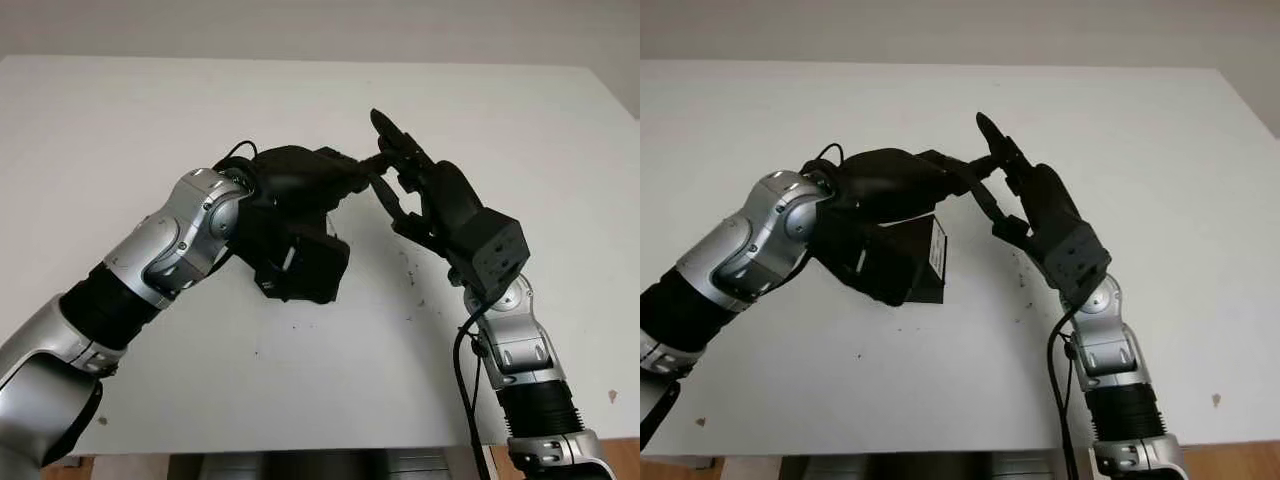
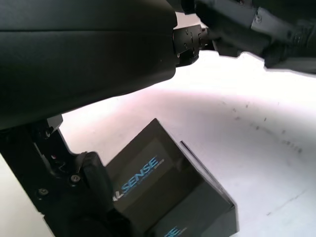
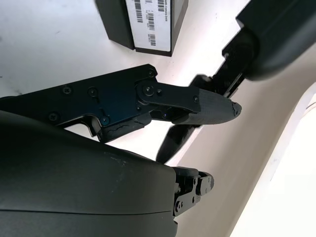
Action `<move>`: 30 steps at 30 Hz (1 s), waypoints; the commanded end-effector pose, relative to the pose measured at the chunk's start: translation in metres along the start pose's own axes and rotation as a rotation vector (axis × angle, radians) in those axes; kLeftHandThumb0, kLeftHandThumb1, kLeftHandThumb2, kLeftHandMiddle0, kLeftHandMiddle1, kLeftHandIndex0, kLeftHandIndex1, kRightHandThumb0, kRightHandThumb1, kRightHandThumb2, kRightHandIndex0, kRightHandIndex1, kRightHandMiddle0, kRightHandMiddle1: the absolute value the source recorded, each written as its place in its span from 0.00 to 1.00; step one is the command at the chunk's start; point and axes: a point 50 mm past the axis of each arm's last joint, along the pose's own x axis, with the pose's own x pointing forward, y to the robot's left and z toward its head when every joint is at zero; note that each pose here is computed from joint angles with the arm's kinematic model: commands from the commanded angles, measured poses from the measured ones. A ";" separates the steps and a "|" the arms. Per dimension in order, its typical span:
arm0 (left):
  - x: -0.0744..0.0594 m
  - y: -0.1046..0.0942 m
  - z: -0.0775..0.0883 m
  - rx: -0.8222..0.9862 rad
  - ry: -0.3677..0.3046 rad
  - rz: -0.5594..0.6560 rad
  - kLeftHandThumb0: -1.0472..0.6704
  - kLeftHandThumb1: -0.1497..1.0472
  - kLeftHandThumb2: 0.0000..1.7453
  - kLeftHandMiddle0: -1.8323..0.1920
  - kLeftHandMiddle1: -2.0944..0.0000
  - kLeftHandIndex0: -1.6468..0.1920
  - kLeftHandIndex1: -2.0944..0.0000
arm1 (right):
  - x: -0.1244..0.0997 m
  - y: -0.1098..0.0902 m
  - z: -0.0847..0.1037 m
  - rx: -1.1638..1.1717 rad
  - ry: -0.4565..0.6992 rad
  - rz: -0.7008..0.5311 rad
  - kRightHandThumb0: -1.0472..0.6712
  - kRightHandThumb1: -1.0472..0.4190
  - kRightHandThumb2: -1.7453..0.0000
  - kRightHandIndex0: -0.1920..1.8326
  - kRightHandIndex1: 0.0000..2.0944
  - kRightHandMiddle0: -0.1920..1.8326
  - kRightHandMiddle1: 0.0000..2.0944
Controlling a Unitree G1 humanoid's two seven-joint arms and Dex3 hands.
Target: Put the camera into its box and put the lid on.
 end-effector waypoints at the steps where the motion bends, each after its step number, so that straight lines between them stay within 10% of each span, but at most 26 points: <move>1: -0.005 0.005 -0.009 0.027 0.034 0.025 0.08 1.00 0.25 1.00 1.00 1.00 1.00 | 0.001 -0.001 0.003 -0.003 -0.019 0.004 0.20 0.00 0.70 0.16 0.03 0.16 0.03; 14: -0.016 0.008 -0.021 -0.086 0.048 0.076 0.05 1.00 0.26 1.00 1.00 1.00 1.00 | 0.001 -0.001 0.004 0.006 -0.011 0.003 0.19 0.00 0.70 0.16 0.03 0.16 0.03; 30: -0.065 0.016 -0.059 -0.623 0.104 0.124 0.00 1.00 0.19 1.00 1.00 1.00 1.00 | 0.003 -0.015 0.008 -0.007 -0.030 -0.043 0.21 0.00 0.70 0.15 0.02 0.14 0.02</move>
